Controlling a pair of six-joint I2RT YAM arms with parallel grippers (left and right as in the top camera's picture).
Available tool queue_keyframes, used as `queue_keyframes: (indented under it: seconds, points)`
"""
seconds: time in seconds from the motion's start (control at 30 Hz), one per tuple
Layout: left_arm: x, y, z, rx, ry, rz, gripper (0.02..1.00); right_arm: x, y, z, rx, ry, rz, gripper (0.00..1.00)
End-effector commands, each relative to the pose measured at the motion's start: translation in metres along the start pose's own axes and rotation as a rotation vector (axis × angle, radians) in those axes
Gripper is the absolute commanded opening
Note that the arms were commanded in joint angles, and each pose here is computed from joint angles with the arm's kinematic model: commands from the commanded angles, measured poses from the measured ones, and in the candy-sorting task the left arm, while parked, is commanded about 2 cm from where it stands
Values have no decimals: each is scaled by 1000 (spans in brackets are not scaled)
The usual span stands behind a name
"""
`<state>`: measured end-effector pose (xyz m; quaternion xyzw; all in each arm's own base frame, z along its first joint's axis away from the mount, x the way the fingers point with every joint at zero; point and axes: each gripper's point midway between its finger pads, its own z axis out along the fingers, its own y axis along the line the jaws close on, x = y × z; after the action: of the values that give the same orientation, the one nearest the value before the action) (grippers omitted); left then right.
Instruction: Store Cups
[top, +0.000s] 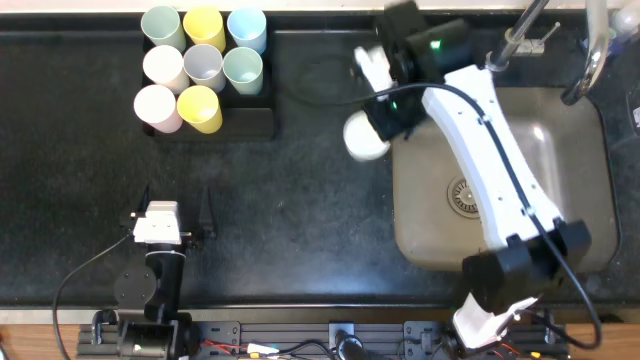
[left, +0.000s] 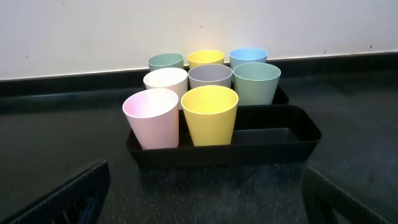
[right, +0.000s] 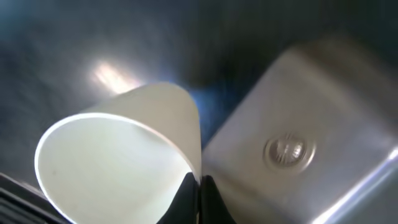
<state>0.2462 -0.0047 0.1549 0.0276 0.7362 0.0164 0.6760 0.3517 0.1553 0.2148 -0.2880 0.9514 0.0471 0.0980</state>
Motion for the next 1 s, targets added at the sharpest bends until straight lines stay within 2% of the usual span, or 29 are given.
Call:
queue_keyframes:
  seconds: [0.03, 0.17, 0.47, 0.6, 1.0]
  points:
    - [-1, 1, -1, -7, -6, 19, 998, -41, 26, -43, -23, -173, -13, 42]
    - [-1, 1, -1, -7, -6, 19, 998, -72, 50, -42, -38, -216, -67, 42]
    - [-1, 1, -1, -7, -6, 19, 1000, -114, 113, 2, -87, -217, -180, 42]
    - [-1, 1, -1, -7, -6, 19, 998, -123, 122, 21, -93, -211, -195, 42]
    - [-1, 1, -1, -7, -6, 19, 1000, -143, 121, 60, -90, -217, -180, 45]
